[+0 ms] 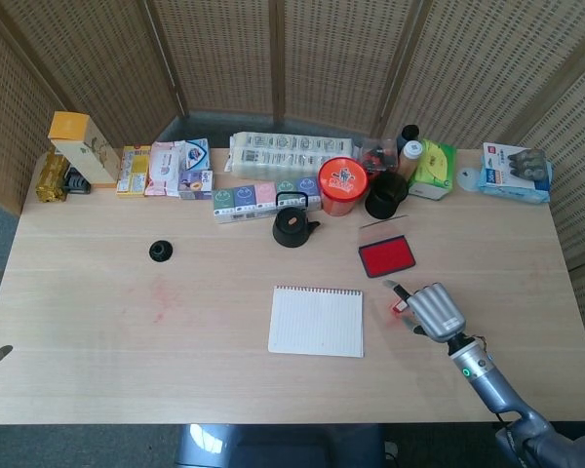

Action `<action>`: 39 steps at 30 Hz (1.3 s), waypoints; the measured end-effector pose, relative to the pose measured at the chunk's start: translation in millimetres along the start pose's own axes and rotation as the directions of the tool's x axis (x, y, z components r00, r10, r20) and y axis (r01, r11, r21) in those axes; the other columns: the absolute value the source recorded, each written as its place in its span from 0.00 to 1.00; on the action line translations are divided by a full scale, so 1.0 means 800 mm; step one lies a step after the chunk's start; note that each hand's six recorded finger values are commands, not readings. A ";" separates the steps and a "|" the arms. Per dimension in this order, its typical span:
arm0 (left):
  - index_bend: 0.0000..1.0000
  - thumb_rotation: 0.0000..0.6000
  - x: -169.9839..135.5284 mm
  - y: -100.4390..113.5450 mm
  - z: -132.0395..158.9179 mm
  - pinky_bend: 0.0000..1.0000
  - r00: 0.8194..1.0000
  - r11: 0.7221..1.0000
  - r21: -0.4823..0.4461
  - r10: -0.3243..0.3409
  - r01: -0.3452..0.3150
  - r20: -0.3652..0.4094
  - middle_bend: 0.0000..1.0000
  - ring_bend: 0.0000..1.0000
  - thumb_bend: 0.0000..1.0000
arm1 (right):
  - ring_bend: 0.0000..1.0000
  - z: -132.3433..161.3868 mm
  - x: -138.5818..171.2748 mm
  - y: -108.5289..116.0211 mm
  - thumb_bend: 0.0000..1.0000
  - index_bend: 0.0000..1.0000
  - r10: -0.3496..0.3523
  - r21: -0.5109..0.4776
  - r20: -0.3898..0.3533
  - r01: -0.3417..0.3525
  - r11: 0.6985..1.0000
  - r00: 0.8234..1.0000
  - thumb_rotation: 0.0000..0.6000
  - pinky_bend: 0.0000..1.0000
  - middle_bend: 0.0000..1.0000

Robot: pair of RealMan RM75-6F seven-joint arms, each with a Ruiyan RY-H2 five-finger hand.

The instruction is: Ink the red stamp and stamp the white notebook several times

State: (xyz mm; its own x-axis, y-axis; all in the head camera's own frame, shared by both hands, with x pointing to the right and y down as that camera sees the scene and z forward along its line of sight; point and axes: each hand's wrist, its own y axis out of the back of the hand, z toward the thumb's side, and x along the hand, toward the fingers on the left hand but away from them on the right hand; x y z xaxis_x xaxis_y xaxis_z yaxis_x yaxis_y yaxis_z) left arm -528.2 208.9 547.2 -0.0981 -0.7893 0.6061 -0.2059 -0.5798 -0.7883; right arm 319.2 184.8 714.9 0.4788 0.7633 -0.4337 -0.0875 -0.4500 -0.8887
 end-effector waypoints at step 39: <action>0.00 1.00 -0.001 -0.009 0.006 0.00 1.000 1.000 0.011 -0.023 0.023 0.007 0.00 0.00 0.00 | 1.00 -0.017 -0.038 -0.026 0.31 0.21 0.024 0.030 0.066 -0.026 0.999 0.998 1.00 1.00 1.00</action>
State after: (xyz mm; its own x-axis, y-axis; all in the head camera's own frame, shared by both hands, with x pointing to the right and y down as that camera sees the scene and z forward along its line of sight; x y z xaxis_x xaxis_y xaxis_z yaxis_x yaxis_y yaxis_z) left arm -522.4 212.4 551.8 -0.0868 -0.7773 0.6231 -0.1977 -0.5996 -0.7755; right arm 318.1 164.6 749.1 0.4180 0.7811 -0.4638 -0.1257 -0.4559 -0.8811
